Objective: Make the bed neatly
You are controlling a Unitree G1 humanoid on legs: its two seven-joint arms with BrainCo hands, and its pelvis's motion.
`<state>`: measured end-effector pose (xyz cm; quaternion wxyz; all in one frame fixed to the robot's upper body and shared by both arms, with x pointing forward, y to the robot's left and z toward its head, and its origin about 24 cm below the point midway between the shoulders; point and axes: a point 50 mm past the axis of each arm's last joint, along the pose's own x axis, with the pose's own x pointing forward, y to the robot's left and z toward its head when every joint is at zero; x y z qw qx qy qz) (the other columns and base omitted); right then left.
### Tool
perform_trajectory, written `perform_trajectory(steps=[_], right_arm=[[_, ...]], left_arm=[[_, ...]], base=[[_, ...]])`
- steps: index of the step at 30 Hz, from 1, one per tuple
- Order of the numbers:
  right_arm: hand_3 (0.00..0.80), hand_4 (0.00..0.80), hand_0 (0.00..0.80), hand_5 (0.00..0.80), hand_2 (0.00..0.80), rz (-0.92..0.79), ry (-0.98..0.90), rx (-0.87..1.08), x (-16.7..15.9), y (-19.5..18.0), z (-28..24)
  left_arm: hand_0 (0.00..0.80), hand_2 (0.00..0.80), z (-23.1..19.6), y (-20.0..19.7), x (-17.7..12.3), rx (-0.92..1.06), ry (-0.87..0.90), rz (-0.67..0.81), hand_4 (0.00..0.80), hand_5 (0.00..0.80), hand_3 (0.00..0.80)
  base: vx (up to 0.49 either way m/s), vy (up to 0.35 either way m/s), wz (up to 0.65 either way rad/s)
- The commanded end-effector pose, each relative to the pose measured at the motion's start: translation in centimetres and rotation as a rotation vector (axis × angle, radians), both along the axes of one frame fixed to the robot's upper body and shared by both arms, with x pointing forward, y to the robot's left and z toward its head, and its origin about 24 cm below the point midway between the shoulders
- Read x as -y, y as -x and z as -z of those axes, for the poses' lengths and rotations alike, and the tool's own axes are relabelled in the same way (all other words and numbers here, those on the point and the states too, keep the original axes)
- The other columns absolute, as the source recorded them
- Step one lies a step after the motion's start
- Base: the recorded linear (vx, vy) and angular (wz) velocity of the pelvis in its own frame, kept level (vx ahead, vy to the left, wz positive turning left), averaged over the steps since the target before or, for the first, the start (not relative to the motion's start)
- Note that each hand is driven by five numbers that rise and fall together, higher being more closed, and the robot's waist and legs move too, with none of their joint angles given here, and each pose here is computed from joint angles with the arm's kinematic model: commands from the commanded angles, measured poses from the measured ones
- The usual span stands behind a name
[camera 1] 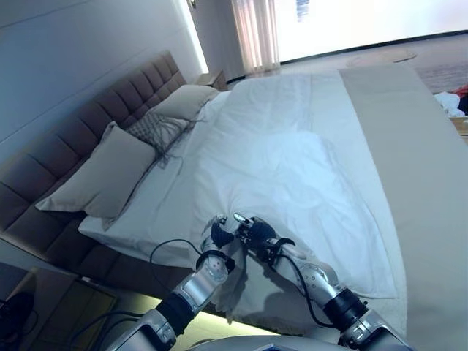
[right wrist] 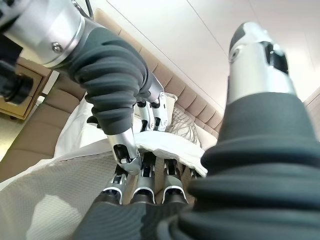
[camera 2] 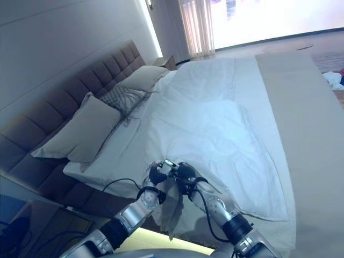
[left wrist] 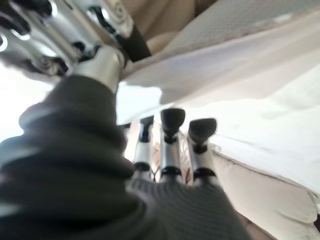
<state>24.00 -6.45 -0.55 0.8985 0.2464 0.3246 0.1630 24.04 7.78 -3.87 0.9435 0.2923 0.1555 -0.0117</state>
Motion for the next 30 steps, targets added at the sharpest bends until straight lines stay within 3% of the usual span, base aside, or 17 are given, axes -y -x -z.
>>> perform_trajectory(steps=[1, 17, 30], right_arm=[[0.000, 0.000, 0.000, 0.000, 0.000, -0.139, -0.224, 0.123, -4.3, 1.5, -3.9], [0.000, 0.000, 0.000, 0.000, 0.000, -0.024, -0.128, 0.146, 4.0, 2.8, -1.0], [0.000, 0.000, 0.000, 0.000, 0.000, -0.011, -0.121, 0.168, 5.7, 3.2, -1.5]], left_arm=[[0.800, 0.800, -4.9, -4.9, -2.8, 0.283, -0.062, -0.095, 0.800, 0.800, 0.800], [0.800, 0.800, -4.1, -3.6, -7.6, 0.281, -0.107, -0.158, 0.800, 0.800, 0.800], [0.800, 0.800, -3.5, -2.8, -7.2, 0.253, -0.094, -0.118, 0.800, 0.800, 0.800]], base=[[0.000, 0.000, 0.00], [-0.014, -0.039, -0.01], [0.037, 0.030, 0.00]])
